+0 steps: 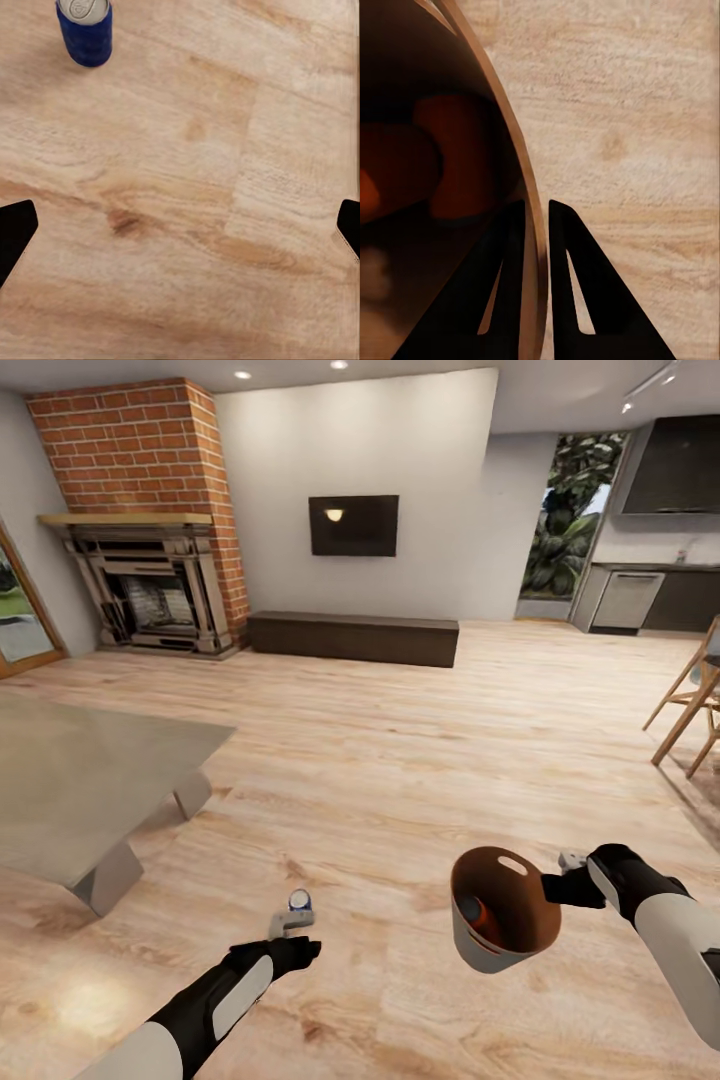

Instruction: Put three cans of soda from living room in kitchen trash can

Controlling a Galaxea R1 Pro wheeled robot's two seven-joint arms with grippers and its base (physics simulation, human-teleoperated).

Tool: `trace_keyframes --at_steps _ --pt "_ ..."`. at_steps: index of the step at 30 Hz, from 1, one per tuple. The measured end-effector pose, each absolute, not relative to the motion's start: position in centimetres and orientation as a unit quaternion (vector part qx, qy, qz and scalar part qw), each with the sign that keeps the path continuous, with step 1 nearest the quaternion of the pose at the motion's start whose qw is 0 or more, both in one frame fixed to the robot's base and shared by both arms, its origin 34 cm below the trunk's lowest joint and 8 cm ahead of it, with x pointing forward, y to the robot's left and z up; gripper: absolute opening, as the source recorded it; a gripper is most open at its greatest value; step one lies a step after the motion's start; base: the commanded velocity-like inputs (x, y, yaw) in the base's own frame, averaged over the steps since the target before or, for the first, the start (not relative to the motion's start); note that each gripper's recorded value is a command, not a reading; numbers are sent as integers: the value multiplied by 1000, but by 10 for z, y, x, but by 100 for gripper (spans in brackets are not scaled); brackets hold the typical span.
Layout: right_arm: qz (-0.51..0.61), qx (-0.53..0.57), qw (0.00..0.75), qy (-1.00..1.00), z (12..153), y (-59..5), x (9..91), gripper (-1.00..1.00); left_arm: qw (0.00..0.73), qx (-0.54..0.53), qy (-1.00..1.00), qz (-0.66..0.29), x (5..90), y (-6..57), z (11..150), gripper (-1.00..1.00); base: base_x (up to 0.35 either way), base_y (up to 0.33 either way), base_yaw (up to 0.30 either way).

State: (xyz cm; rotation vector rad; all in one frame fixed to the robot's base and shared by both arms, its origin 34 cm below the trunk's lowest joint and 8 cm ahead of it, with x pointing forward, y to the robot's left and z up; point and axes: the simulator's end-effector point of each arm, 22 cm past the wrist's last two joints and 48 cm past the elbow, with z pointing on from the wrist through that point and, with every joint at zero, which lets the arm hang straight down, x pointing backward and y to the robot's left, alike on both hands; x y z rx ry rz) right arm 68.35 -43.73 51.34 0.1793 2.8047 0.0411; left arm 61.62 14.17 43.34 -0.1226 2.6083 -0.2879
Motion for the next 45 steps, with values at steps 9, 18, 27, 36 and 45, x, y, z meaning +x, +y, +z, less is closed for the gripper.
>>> trace_keyframes --at_steps 9,18,27,36,45 --pt "22 61 165 984 514 -434 684 -100 254 -45 960 -106 616 142 433 100 320 171 -285" --pt "25 63 166 984 514 -433 684 -100 255 -45 960 -106 616 141 434 100 286 217 -285" --pt "32 69 168 983 515 -431 685 -100 255 -45 960 -107 617 141 434 100 173 194 -285" --pt "27 65 167 984 514 -432 685 -100 256 -44 960 -109 617 138 435 100 9 35 -285" --pt "25 63 166 984 514 -433 684 -100 255 -45 960 -109 617 138 435 100 26 185 -255"
